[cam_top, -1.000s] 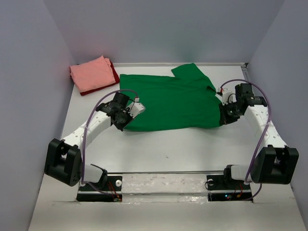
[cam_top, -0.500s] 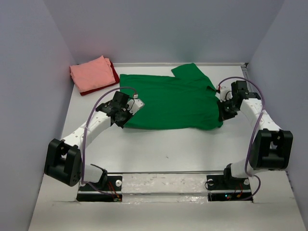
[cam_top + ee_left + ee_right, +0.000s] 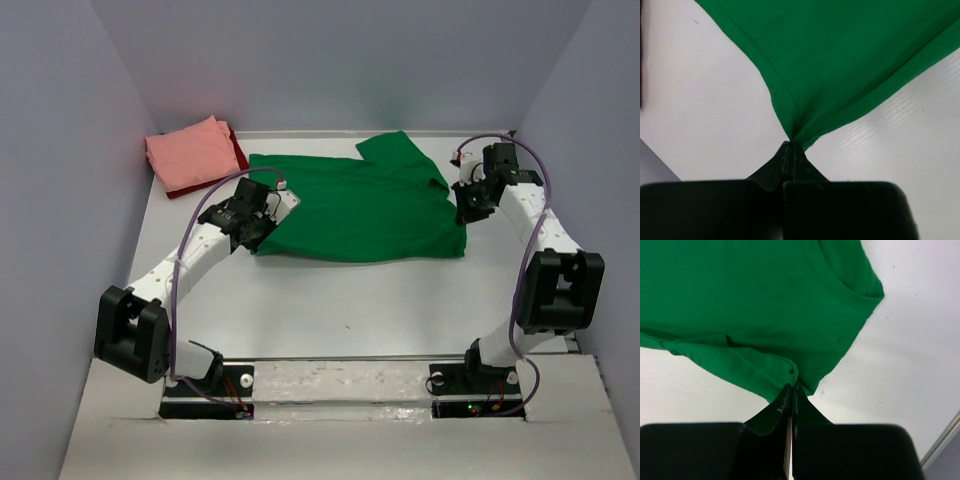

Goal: Fold and stack the t-shirts
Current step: Fold the flattened tshirt in 1/3 of the way

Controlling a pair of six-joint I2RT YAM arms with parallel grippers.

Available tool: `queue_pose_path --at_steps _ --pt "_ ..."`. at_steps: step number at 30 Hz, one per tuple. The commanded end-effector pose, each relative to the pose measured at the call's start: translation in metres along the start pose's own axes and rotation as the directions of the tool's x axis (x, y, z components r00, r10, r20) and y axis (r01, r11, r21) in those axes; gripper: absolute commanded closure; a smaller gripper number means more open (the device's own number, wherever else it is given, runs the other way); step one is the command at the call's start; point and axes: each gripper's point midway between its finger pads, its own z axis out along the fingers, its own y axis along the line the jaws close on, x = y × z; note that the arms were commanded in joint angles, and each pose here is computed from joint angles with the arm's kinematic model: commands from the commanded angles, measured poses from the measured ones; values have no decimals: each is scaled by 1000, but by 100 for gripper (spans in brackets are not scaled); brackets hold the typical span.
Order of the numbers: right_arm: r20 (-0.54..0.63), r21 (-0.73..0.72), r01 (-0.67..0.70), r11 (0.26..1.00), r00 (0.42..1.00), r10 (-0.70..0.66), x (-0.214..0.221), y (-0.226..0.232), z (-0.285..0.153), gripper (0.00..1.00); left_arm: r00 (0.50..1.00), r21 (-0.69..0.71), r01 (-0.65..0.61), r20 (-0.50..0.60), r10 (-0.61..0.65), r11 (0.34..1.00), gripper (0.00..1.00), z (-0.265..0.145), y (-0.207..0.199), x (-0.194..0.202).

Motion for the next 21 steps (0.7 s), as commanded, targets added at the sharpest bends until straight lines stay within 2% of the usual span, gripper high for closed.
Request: queue_pose_path --at_steps 1,11,21 --pt "68 56 7 998 998 -11 -30 -14 -6 100 1000 -48 2 25 -1 999 100 -6 12 -14" --pt "47 104 -4 995 999 -1 -41 -31 11 100 1000 -78 -6 15 8 997 100 -5 20 -15" --pt "73 118 1 993 997 -9 -64 -41 18 100 999 -130 9 38 -4 991 100 -5 31 -24"
